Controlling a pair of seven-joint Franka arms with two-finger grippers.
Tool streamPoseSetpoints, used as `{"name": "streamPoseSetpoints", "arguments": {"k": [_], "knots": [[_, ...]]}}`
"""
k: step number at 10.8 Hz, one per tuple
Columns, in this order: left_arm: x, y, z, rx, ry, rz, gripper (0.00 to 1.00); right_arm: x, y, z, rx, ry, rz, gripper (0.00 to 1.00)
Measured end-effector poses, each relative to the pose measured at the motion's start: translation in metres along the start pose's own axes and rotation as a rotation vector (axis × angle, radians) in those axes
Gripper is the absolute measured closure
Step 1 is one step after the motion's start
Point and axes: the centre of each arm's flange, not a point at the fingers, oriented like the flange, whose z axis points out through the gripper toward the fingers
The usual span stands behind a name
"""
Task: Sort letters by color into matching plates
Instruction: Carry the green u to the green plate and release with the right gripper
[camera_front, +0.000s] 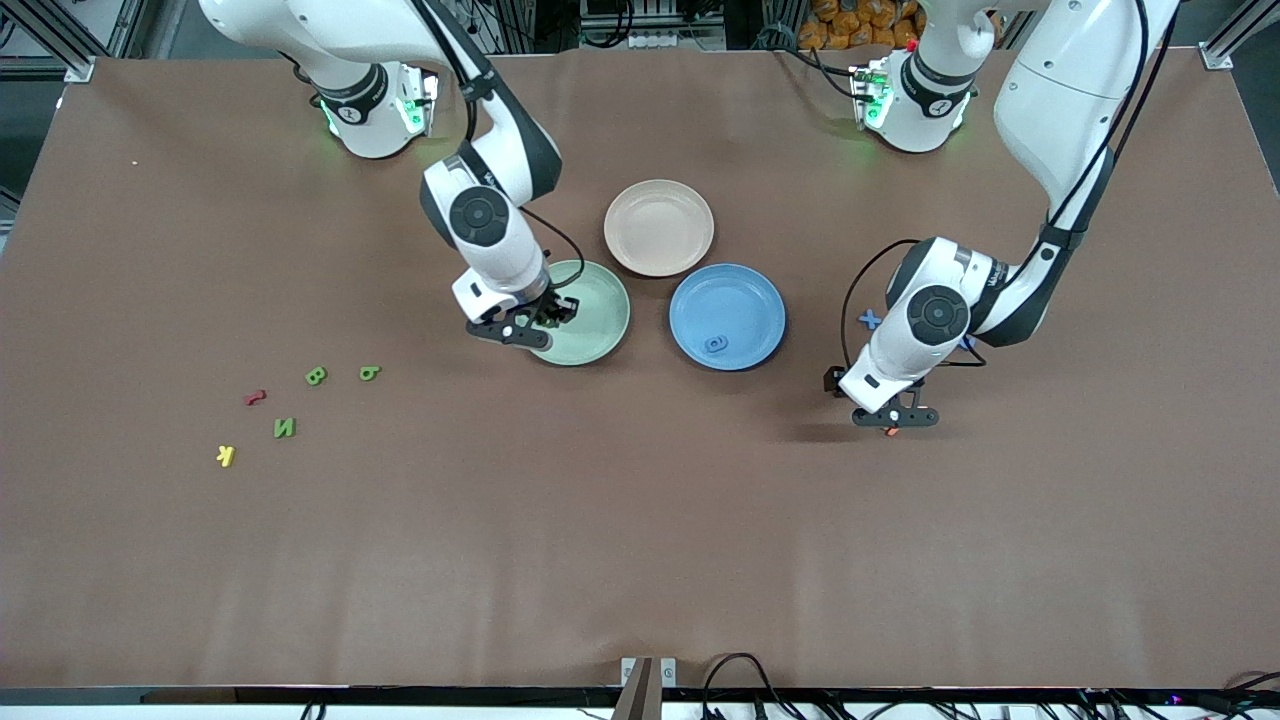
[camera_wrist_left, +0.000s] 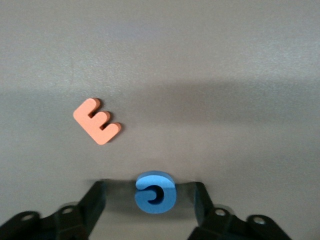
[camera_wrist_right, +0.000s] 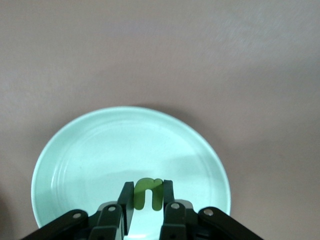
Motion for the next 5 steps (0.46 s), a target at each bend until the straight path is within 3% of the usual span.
{"name": "streamPoseSetpoints", "arguments": {"k": [2,3,5], "knots": [[0.0019,-0.0014,-0.0024,-0.004,0.008,0.000,0.46,-0.0095,-0.0065,0.0060,-0.008,-0.005,-0.008,0.70],[0.0029,-0.0029,-0.0043,-0.004,0.011,-0.002,0.59,-0.0088,-0.0066,0.0055,-0.007,-0.003,-0.008,0.59],[0.0039,-0.0055,-0.0056,-0.004,0.013,-0.005,0.64,-0.0016,-0.0058,0.0007,-0.001,0.008,0.001,0.34]]}}
